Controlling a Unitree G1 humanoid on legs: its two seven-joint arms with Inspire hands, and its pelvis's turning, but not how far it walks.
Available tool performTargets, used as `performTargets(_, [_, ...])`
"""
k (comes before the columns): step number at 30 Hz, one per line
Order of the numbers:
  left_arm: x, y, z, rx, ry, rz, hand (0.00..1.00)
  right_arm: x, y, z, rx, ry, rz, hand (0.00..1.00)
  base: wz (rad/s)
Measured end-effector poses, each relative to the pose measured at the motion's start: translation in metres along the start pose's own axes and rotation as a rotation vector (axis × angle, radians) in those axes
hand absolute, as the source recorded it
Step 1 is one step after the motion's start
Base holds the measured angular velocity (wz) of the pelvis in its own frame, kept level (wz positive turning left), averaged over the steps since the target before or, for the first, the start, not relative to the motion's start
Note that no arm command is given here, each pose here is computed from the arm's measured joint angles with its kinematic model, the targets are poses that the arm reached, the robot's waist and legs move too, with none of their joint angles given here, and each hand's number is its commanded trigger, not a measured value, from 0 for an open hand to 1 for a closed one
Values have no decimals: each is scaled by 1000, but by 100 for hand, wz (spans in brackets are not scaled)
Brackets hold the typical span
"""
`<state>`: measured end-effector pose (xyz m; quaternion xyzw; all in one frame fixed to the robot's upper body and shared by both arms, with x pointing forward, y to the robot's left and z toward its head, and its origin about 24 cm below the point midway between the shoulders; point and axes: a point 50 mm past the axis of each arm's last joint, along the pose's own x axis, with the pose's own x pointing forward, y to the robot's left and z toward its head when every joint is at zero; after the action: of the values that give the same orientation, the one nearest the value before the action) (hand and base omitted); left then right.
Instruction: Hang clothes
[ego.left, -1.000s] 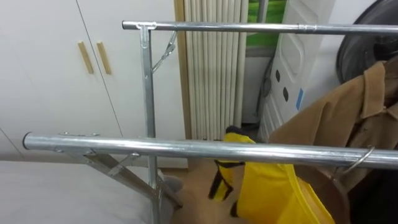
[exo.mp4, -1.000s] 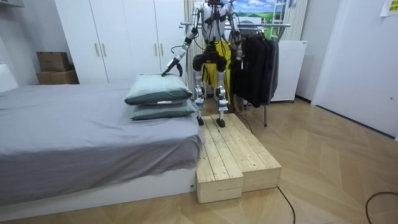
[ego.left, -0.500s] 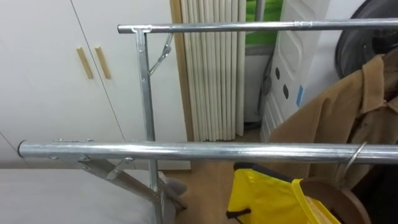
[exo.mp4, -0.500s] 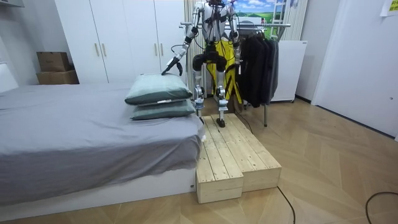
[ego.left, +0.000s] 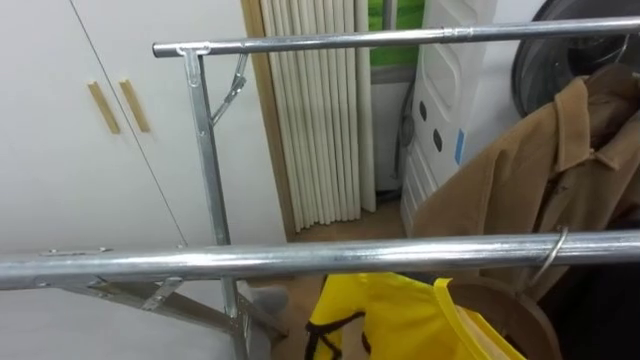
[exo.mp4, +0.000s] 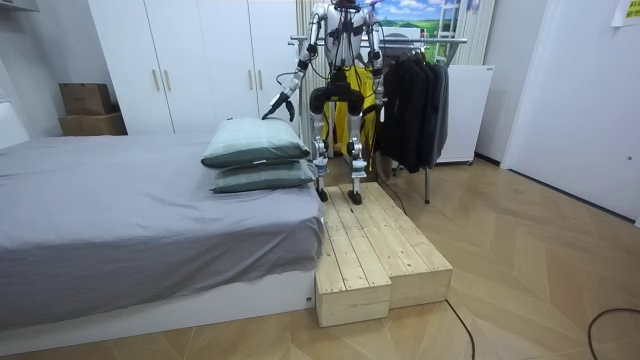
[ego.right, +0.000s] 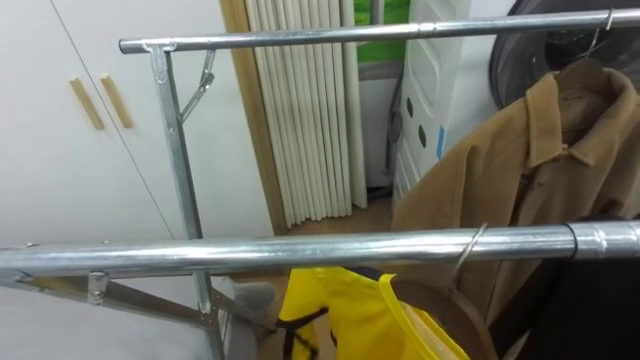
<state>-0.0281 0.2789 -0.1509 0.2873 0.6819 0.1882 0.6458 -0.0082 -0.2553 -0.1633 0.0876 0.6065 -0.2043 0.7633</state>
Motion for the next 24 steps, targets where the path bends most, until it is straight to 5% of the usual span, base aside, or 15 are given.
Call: performTargets(24, [4,1,8,-401,63,-67,0,5,13,11,44,33,37,0,0])
